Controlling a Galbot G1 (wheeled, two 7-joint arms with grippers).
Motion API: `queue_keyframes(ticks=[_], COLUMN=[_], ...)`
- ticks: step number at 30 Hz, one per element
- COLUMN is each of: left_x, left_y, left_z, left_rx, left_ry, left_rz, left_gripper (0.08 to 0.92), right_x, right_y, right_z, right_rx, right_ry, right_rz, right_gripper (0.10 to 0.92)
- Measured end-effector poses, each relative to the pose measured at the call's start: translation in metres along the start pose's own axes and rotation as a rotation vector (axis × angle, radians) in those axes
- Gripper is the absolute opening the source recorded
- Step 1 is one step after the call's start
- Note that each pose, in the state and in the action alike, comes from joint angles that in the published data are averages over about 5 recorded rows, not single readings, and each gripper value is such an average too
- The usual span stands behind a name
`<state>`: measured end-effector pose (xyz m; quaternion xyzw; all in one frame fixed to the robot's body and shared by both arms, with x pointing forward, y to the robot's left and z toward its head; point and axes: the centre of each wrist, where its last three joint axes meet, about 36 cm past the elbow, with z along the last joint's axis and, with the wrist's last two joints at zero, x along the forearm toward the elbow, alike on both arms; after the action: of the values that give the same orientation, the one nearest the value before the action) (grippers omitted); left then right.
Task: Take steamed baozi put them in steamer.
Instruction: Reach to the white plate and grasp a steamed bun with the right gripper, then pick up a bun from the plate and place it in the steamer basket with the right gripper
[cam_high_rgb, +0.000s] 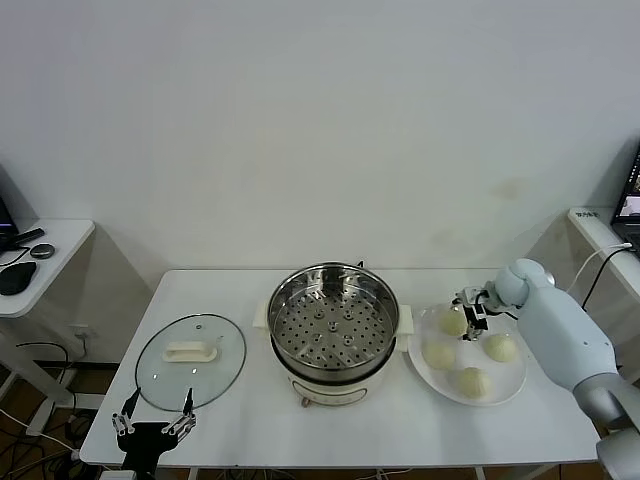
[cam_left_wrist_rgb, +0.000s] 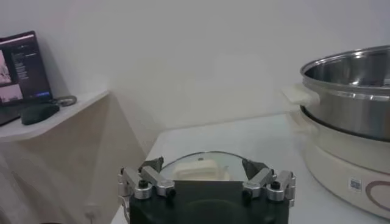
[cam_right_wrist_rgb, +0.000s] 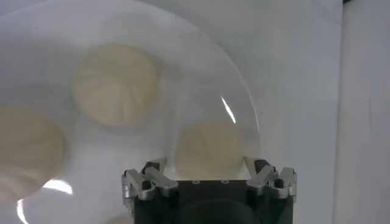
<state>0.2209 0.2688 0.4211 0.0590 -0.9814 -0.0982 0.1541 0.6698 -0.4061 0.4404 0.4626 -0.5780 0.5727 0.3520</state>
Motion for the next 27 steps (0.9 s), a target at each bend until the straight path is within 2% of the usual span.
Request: queue_keyframes(ticks=[7, 19, 27], left_x=[0.001, -0.001, -0.005], left_y=[-0.002, -0.006, -0.007], left_z=[0.001, -0.001, -0.004], left_rx=[-0.003, -0.002, -0.006], left_ry=[0.002, -0.006, -0.021], left_rz=[0.003, 0.013, 0.014], left_gripper=[0.823, 0.823, 0.823], right_x=[0.002, 0.024, 0.072], right_y=[0.001, -0.009, -0.044], right_z=[0.004, 0.011, -0.002], right_rx=[-0.014, -0.039, -0.028], right_ry=[-0.009, -0.019, -0.067], right_rz=[0.008, 0.029, 0.077], right_gripper=[0.637, 0.607, 0.611])
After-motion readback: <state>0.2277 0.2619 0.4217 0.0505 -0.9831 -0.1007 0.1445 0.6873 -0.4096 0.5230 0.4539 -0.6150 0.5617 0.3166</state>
